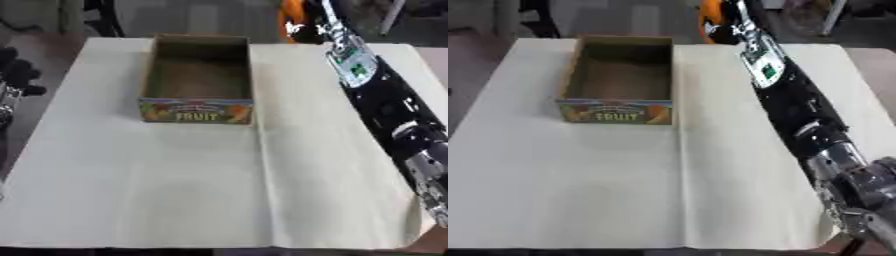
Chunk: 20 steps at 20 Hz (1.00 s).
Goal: Pick up objects on the table and place them in the box.
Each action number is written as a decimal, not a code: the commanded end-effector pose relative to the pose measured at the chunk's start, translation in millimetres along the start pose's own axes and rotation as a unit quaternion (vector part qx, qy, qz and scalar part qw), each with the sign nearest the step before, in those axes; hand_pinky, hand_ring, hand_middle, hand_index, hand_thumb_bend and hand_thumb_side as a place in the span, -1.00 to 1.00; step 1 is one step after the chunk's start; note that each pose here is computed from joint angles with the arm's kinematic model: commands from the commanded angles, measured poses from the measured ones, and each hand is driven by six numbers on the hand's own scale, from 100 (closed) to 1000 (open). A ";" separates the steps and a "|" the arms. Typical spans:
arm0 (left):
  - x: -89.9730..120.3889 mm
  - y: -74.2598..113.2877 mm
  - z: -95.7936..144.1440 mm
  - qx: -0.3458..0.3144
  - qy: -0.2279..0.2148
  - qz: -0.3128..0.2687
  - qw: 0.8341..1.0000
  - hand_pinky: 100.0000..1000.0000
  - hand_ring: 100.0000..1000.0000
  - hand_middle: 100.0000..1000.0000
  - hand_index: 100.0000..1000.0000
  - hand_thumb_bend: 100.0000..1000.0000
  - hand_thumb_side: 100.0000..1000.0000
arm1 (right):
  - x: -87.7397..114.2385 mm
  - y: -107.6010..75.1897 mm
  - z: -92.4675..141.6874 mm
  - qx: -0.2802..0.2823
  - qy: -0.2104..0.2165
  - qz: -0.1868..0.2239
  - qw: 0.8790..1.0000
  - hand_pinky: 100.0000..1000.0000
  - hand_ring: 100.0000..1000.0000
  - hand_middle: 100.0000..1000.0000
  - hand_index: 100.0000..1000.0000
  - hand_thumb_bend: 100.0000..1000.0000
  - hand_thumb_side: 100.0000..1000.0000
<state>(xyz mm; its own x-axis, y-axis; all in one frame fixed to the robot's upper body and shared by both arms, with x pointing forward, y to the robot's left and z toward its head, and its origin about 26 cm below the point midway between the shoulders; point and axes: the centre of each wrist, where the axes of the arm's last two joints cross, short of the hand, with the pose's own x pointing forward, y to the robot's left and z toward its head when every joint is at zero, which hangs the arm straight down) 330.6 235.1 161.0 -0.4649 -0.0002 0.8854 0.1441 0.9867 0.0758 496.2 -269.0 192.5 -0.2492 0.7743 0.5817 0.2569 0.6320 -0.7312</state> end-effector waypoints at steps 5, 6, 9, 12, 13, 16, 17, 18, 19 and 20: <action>11.9 -5.9 -8.1 -0.021 -0.023 0.005 1.000 0.16 0.29 0.10 0.40 0.03 -0.31 | 37.0 18.8 -14.7 0.031 -0.044 0.022 0.998 -0.71 -0.28 -0.43 -0.16 -0.98 -1.00; 12.8 -6.7 -8.7 -0.023 -0.024 0.006 0.999 0.16 0.29 0.10 0.40 0.03 -0.31 | 40.0 23.7 -14.7 0.038 -0.049 0.025 0.998 -0.71 -0.28 -0.43 -0.16 -0.98 -1.00; 14.5 -8.8 -10.2 -0.027 -0.027 0.008 0.999 0.16 0.29 0.10 0.40 0.03 -0.31 | 46.9 38.1 -13.4 0.057 -0.061 0.034 0.996 -0.69 -0.26 -0.41 -0.15 -0.97 -1.00; 15.7 -9.8 -11.1 -0.029 -0.030 0.009 0.999 0.16 0.29 0.10 0.40 0.03 -0.31 | 49.4 52.8 -9.7 0.076 -0.069 0.046 0.994 -0.65 -0.23 -0.38 -0.12 -0.92 -1.00; 15.8 -10.0 -11.3 -0.030 -0.030 0.009 0.999 0.16 0.29 0.10 0.40 0.02 -0.31 | 49.8 57.8 -8.0 0.083 -0.072 0.051 0.993 -0.63 -0.22 -0.37 -0.10 -0.89 -1.00; 16.0 -10.5 -11.5 -0.031 -0.030 0.010 0.999 0.16 0.29 0.10 0.40 0.02 -0.31 | 48.5 70.9 -2.9 0.102 -0.075 0.063 0.990 -0.56 -0.18 -0.30 -0.03 -0.79 -1.00; 16.1 -10.6 -11.6 -0.031 -0.030 0.011 0.999 0.16 0.29 0.10 0.40 0.02 -0.31 | 47.7 74.9 -1.2 0.109 -0.075 0.067 0.989 -0.50 -0.16 -0.26 0.01 -0.72 -1.00; 16.2 -10.7 -11.7 -0.031 -0.031 0.011 0.999 0.16 0.29 0.10 0.40 0.02 -0.31 | 46.7 78.3 0.4 0.114 -0.074 0.072 0.988 -0.49 -0.15 -0.26 0.02 -0.70 -1.00; 16.3 -10.8 -11.8 -0.031 -0.031 0.011 0.999 0.16 0.29 0.10 0.40 0.02 -0.31 | 45.7 81.2 1.9 0.120 -0.074 0.076 0.987 -0.45 -0.13 -0.24 0.04 -0.65 -1.00; 16.3 -10.7 -11.8 -0.031 -0.031 0.011 0.999 0.16 0.29 0.10 0.40 0.02 -0.31 | 44.7 83.9 3.2 0.125 -0.075 0.081 0.986 -0.43 -0.12 -0.22 0.06 -0.63 -1.00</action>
<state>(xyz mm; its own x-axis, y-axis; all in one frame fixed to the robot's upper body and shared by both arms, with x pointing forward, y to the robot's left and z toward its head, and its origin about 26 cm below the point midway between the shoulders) 333.7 224.7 169.8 -0.4831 0.0234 0.8752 0.1942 0.9776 0.0811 501.2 -182.2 144.2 -0.3434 0.8325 0.4347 0.0474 0.4776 -0.8773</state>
